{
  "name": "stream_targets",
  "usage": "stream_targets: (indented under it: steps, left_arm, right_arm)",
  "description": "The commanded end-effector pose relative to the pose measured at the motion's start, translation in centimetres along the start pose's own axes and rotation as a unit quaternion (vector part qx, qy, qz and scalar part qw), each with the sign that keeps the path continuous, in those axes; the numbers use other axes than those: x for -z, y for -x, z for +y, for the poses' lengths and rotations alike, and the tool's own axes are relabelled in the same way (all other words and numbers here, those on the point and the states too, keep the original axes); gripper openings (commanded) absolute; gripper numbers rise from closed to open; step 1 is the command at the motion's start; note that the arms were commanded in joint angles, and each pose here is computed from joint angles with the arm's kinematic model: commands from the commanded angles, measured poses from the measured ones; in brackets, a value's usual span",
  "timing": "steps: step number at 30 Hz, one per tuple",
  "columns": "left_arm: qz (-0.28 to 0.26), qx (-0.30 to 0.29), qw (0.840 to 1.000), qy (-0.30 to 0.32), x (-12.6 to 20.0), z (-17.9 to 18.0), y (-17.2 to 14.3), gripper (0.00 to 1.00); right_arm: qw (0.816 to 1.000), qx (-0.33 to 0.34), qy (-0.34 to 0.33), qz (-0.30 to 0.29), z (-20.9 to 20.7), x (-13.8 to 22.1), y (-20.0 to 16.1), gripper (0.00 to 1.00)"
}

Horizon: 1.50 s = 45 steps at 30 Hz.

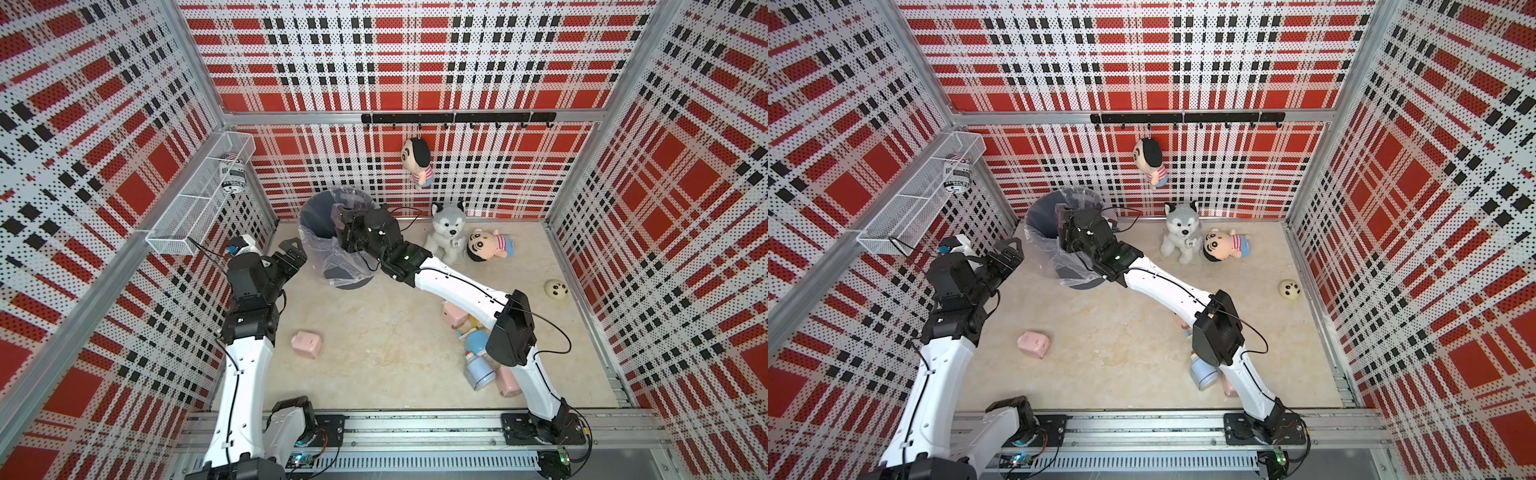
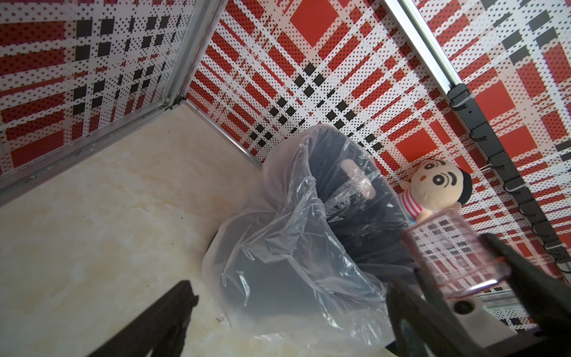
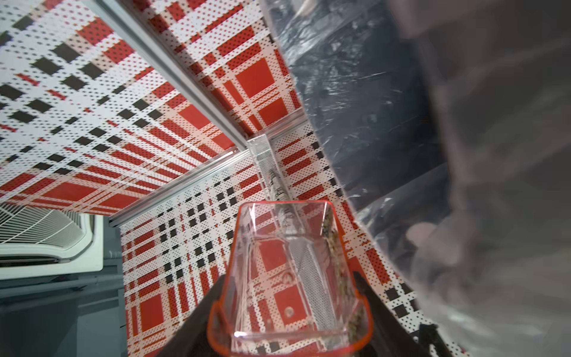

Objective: Take out the pencil sharpener tray and clean the shavings
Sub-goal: Adjust the trash bin at the center of the board, then place the container at the center of the board.

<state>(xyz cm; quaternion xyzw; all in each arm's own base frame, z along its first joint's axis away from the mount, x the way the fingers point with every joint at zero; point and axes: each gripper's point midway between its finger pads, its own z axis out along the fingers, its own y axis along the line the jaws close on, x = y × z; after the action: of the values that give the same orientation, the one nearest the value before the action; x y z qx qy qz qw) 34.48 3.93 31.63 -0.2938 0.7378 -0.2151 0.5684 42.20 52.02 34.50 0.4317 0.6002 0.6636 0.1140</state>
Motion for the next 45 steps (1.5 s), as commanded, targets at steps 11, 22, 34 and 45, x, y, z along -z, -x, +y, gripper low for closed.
stream_targets:
  steps: [11, 22, 34, 45]
  left_arm:
    - [-0.007, -0.04, 0.999, -0.037, 2.7, -3.1, 0.5, 0.98]
    - [0.018, -0.055, 0.995, -0.079, 4.2, -5.4, -2.0, 0.98]
    - [0.064, -0.079, 0.992, -0.078, 3.3, -6.0, -8.7, 0.98]
    - [0.112, -0.071, 0.989, -0.073, 2.9, -3.7, -15.3, 0.98]
  right_arm:
    - [0.999, 0.037, 0.011, 0.027, 4.3, 1.8, -2.0, 0.48]
    - [0.933, 0.36, -0.014, -0.013, 4.5, 9.8, 0.6, 0.49]
    - [0.832, 0.544, -0.082, -0.074, -3.5, 19.7, 8.7, 0.51]
    - [0.778, 0.619, -0.094, -0.051, -11.2, 24.1, 11.6, 0.52]
